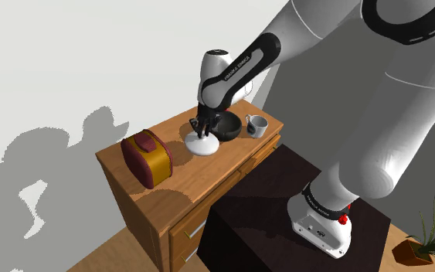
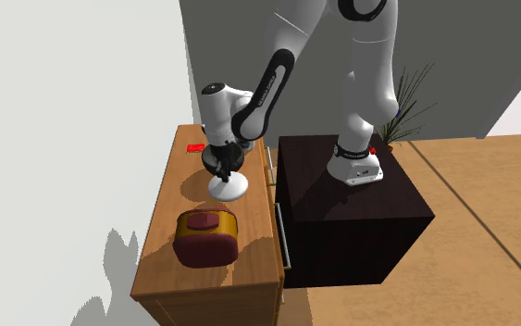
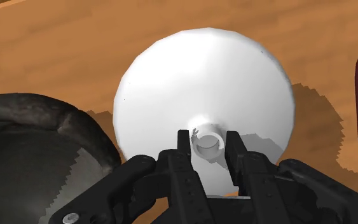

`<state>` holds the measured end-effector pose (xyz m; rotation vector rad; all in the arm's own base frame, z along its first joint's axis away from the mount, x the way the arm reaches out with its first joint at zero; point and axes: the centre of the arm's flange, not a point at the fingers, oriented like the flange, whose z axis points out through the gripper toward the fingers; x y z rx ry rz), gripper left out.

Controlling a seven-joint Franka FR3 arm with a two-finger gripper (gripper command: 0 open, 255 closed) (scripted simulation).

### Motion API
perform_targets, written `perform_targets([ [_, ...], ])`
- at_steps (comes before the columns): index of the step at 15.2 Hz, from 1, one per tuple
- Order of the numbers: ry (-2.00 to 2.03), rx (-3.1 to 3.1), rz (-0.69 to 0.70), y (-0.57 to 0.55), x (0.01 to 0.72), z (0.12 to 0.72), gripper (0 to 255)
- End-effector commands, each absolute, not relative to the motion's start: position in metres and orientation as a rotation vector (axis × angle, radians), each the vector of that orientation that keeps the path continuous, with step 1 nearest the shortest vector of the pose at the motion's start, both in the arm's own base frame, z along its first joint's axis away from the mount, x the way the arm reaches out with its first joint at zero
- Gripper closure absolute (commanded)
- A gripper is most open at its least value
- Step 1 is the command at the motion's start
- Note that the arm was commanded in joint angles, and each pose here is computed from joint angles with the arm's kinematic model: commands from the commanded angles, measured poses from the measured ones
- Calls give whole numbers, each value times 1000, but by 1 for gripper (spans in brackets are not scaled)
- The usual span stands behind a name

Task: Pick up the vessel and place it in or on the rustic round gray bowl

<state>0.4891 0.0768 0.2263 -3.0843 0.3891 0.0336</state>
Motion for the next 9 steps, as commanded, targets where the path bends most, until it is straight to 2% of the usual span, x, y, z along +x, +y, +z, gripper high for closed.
perform_targets([
  [1,389,-3084,34,77,489,238,255],
  [9,389,-3084,34,77,489,280,255],
])
